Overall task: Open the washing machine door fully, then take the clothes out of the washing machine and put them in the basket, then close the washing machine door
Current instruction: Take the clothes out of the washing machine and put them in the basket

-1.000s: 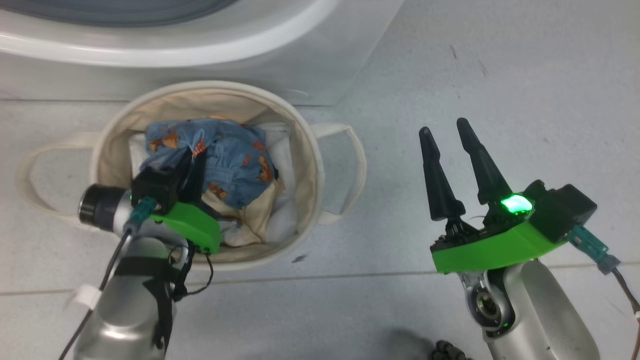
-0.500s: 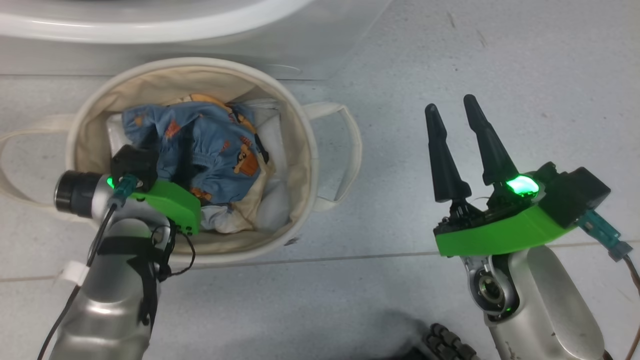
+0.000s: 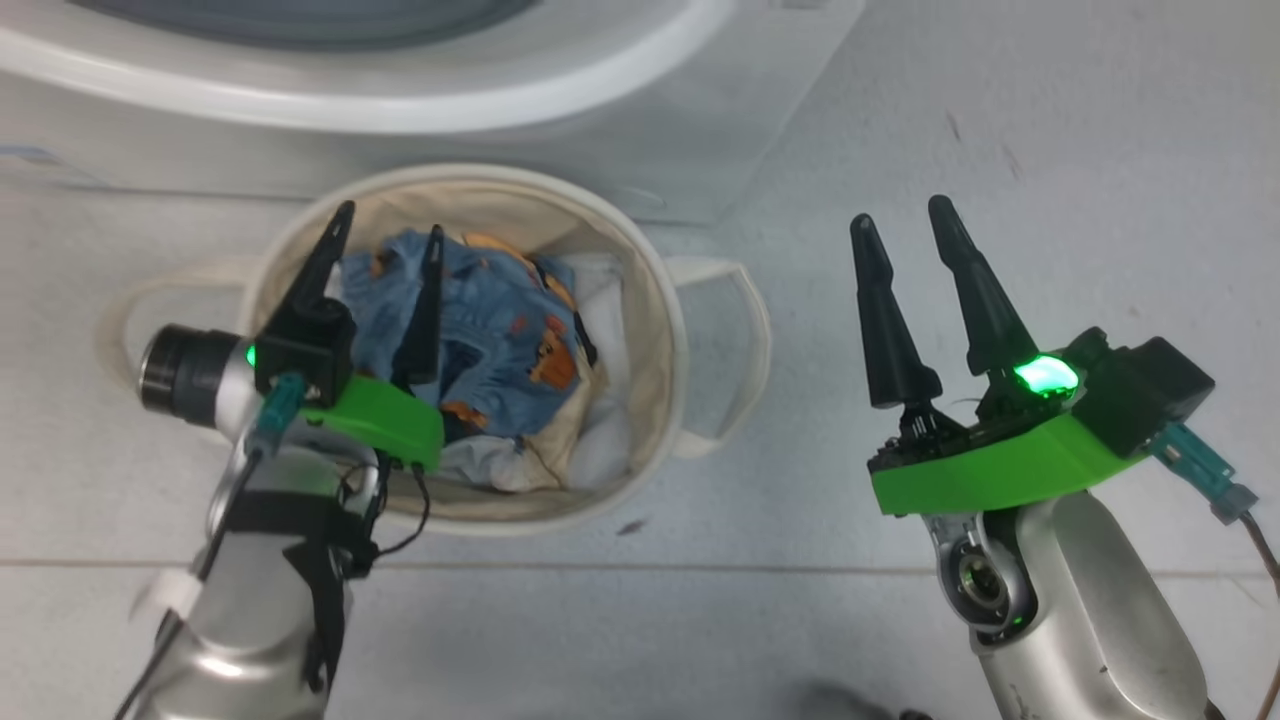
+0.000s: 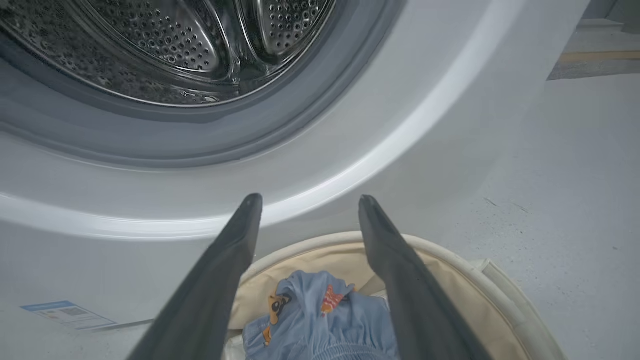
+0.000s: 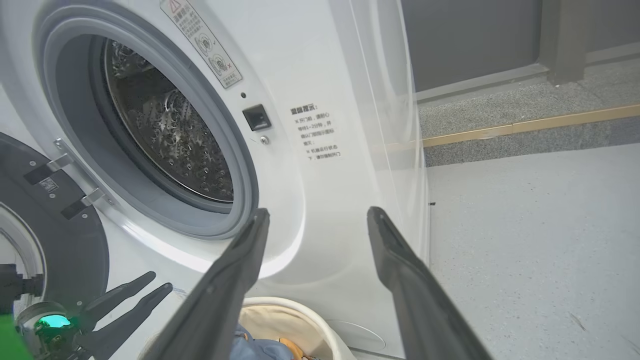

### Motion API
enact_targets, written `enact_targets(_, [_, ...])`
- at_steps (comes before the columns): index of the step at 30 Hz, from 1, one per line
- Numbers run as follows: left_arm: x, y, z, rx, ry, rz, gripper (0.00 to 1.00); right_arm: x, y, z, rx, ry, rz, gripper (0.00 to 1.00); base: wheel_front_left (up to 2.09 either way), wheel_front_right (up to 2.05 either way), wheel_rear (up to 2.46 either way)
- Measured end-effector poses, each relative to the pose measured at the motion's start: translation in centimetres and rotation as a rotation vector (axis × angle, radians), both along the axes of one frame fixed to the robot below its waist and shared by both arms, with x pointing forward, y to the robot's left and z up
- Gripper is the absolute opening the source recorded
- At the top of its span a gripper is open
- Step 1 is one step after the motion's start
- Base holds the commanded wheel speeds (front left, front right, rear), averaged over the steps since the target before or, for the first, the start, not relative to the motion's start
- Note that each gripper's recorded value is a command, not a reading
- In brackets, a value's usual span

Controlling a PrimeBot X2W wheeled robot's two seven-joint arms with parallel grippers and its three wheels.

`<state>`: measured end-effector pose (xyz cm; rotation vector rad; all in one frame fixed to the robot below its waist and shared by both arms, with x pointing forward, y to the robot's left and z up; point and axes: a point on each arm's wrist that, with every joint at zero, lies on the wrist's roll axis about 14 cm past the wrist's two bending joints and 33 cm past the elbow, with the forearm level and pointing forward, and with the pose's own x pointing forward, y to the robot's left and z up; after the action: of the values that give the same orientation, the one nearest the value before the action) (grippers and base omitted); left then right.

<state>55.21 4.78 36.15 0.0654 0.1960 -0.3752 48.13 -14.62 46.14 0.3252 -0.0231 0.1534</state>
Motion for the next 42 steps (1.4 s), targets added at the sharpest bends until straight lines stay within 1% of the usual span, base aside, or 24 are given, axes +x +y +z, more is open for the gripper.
enact_targets(1, [-0.2, 0.1, 1.0, -0.005, -0.023, 0.001, 1.0, 0.0, 0.2, 0.4, 0.003, -0.01, 0.004, 1.0, 0.0, 0.0, 0.0])
enact_targets(2, [-0.6, 0.3, 3.2, -0.021, -0.073, 0.006, 1.0, -0.2, 0.5, 1.3, 0.008, -0.028, 0.013, 1.0, 0.0, 0.0, 0.0])
enact_targets(6, [-1.8, 0.9, 7.4, -0.074, -0.158, 0.033, 1.0, -1.0, 1.1, 2.8, 0.011, -0.057, 0.025, 1.0, 0.0, 0.0, 0.0])
enact_targets(11, [-4.4, 2.6, 10.6, -0.108, -0.215, 0.085, 1.0, -2.4, 1.6, 3.7, 0.003, -0.068, 0.033, 1.0, 0.0, 0.0, 0.0])
enact_targets(17, [-7.3, 4.9, 13.6, -0.118, -0.279, 0.153, 1.0, -3.5, 2.4, 5.5, 0.0, -0.108, 0.054, 1.0, 0.0, 0.0, 0.0])
enact_targets(20, [-8.5, 6.3, 14.5, -0.12, -0.296, 0.207, 1.0, -4.1, 2.7, 6.0, 0.004, -0.118, 0.06, 1.0, 0.0, 0.0, 0.0])
enact_targets(26, [-11.0, 7.9, 15.4, -0.113, -0.314, 0.265, 1.0, -5.6, 2.6, 6.4, 0.009, -0.117, 0.055, 1.0, 0.0, 0.0, 0.0])
enact_targets(29, [-11.9, 8.9, 15.8, -0.136, -0.316, 0.307, 1.0, -6.2, 2.3, 6.5, 0.008, -0.118, 0.045, 1.0, 0.0, 0.0, 0.0])
enact_targets(35, [-13.5, 9.8, 15.8, -0.139, -0.311, 0.348, 1.0, -7.2, 0.3, 6.3, 0.011, -0.105, -0.016, 1.0, 0.0, 0.0, 0.0])
enact_targets(39, [-14.1, 10.4, 15.6, -0.131, -0.305, 0.369, 1.0, -7.8, -1.0, 5.2, 0.05, -0.068, -0.058, 1.0, 0.0, 0.0, 0.0])
enact_targets(42, [-14.4, 10.6, 15.6, -0.13, -0.306, 0.374, 1.0, -8.3, -1.2, 4.7, 0.049, -0.052, -0.065, 1.0, 0.0, 0.0, 0.0])
